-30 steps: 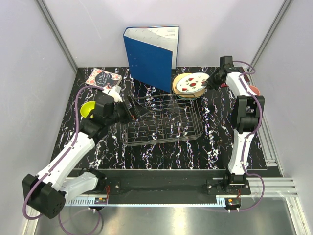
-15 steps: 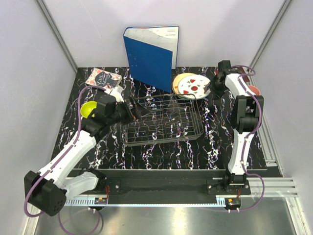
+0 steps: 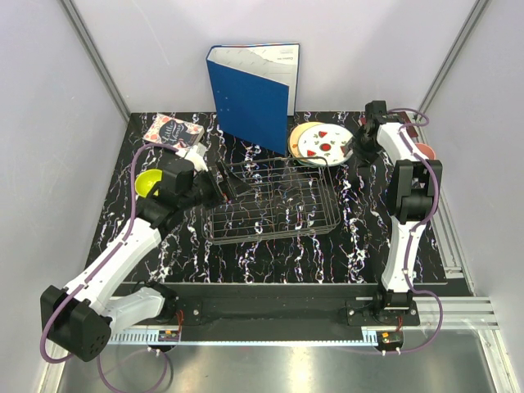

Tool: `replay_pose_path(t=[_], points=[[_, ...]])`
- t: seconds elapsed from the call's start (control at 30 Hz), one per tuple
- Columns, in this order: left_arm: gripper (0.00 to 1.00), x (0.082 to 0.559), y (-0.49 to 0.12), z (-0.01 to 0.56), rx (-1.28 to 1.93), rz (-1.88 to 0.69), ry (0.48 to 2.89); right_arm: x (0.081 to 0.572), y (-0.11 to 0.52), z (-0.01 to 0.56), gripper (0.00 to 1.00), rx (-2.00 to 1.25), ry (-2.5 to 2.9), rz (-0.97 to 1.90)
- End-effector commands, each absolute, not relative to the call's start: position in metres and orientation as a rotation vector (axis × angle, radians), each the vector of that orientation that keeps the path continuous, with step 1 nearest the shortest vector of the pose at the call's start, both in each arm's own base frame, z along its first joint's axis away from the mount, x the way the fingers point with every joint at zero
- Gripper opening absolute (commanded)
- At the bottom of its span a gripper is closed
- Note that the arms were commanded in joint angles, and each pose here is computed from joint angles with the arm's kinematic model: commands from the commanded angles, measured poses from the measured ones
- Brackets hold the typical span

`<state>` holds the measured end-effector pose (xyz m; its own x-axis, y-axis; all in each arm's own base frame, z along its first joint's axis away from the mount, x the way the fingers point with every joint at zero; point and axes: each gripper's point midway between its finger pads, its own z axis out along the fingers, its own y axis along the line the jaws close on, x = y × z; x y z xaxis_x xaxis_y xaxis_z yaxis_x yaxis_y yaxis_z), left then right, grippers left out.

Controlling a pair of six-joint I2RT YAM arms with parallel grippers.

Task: Unload the mixed dishes from the dish rack
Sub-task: Place the plate at the center of the board.

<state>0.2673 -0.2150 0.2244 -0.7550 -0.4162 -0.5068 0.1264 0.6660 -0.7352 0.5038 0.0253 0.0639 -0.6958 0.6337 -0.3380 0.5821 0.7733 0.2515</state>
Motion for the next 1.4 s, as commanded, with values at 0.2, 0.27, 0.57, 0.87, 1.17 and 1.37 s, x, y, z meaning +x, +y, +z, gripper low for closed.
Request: replay_pose_path(t=[0.2, 0.27, 0.57, 0.87, 1.17, 1.37], points=[[0.99, 0.264, -0.219, 0.235, -0.181, -1.084, 2.163, 0.509, 0.035, 0.092, 0.39, 0.880, 2.522, 0.228], [0.99, 0.264, -0.219, 0.234, -0.185, -1.085, 2.166, 0.510, 0.038, 0.093, 0.34, 0.875, 2.519, 0.232], [0.99, 0.265, -0.219, 0.234, -0.188, -1.080, 2.167, 0.518, 0.041, 0.095, 0.14, 0.865, 2.503, 0.243], [0.99, 0.268, -0.220, 0.233, -0.184, -1.074, 2.174, 0.525, 0.055, 0.100, 0.00, 0.851, 2.496, 0.346], [0.99, 0.272, -0.222, 0.231, -0.177, -1.068, 2.185, 0.546, 0.091, 0.124, 0.00, 0.832, 2.384, 0.664], [0.99, 0.273, -0.222, 0.230, -0.176, -1.057, 2.187, 0.554, 0.093, 0.125, 0.00, 0.828, 2.368, 0.684]])
